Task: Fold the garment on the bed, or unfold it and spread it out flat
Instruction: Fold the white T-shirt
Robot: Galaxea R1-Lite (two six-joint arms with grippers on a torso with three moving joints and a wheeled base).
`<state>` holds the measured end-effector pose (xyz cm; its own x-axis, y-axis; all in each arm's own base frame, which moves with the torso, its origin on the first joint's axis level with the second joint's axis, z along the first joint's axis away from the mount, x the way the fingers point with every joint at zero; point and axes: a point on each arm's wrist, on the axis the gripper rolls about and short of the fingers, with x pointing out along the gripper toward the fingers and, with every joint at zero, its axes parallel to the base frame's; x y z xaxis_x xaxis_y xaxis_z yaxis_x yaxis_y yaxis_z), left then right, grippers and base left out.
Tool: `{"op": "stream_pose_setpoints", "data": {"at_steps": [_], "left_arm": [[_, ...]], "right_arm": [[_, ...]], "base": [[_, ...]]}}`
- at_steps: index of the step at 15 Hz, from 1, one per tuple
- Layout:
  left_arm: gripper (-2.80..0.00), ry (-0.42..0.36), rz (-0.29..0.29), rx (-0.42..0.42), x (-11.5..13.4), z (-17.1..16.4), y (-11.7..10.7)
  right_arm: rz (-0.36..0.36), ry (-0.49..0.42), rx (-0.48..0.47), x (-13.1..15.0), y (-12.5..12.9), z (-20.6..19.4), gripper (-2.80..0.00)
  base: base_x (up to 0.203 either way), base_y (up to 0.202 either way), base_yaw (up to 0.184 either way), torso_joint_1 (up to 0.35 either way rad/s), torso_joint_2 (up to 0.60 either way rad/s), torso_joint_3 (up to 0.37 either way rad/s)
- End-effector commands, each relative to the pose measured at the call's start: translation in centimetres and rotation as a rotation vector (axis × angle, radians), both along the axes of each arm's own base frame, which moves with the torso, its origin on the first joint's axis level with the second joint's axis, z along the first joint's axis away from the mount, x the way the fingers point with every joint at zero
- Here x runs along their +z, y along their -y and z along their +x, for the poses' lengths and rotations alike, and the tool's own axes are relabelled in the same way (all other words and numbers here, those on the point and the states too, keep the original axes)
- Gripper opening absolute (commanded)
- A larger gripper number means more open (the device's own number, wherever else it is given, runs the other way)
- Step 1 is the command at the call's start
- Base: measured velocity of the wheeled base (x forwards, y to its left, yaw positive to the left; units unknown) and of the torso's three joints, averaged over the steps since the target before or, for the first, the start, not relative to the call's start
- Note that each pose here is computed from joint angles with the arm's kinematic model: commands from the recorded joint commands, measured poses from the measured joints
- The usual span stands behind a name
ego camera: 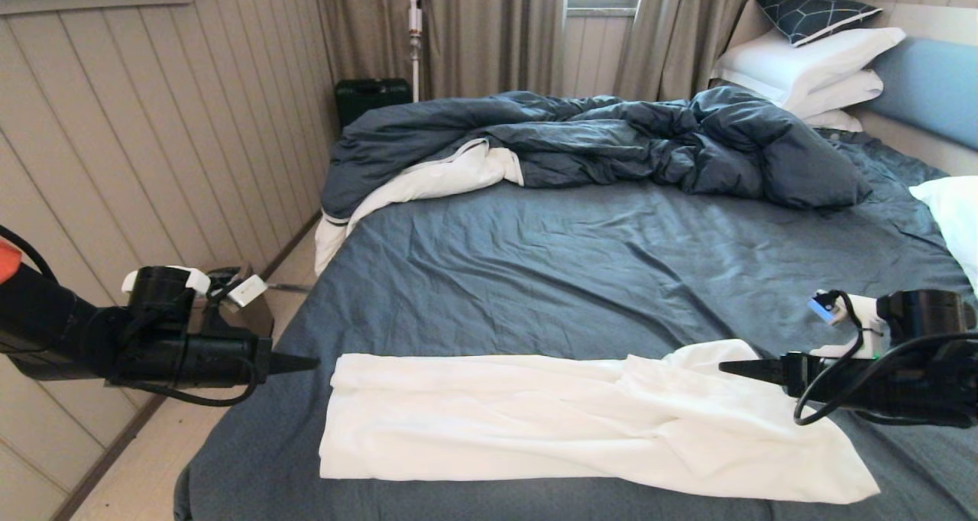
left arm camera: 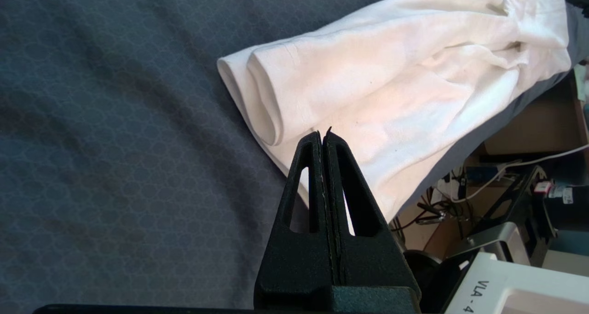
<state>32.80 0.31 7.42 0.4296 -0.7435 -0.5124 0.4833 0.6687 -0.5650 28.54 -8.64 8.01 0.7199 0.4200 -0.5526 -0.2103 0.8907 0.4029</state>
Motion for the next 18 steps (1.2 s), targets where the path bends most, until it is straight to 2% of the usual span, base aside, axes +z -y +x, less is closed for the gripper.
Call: {"op": "stream_pose_setpoints", "data": {"at_steps": [1,8,11,15,18], "left_arm": [[-2.80,-0.002,-0.004,-0.003,-0.1,0.1,0.0],[-2.80,-0.007,-0.004,-0.004,-0.4,0.3,0.0],[-2.80,-0.008,-0.002,-0.003,-0.5,0.2,0.0],[-2.80,-0.008,-0.002,-0.004,-0.5,0.2,0.0],[-2.80,-0.009,-0.003,-0.004,-0.5,0.2,0.0]], "right_arm": [[0.003,-0.008,0.010,-0.3,-0.2,-0.2,-2.80],[0.002,-0.018,0.014,-0.6,-0.3,-0.3,-2.80],[-0.011,0.017,0.009,0.7,-0.5,-1.1,-2.80],[-0.052,0.077,0.020,2.7,-1.5,-4.5,-2.80],[-0.094,0.073,0.044,2.1,-2.4,-8.0,-2.80]], "base": [[0.000,0.000,0.000,0.000,0.00,0.000],[0.000,0.000,0.000,0.000,0.00,0.000],[0.000,0.000,0.000,0.000,0.00,0.000],[0.000,0.000,0.000,0.000,0.00,0.000],[0.000,0.000,0.000,0.000,0.00,0.000]]}}
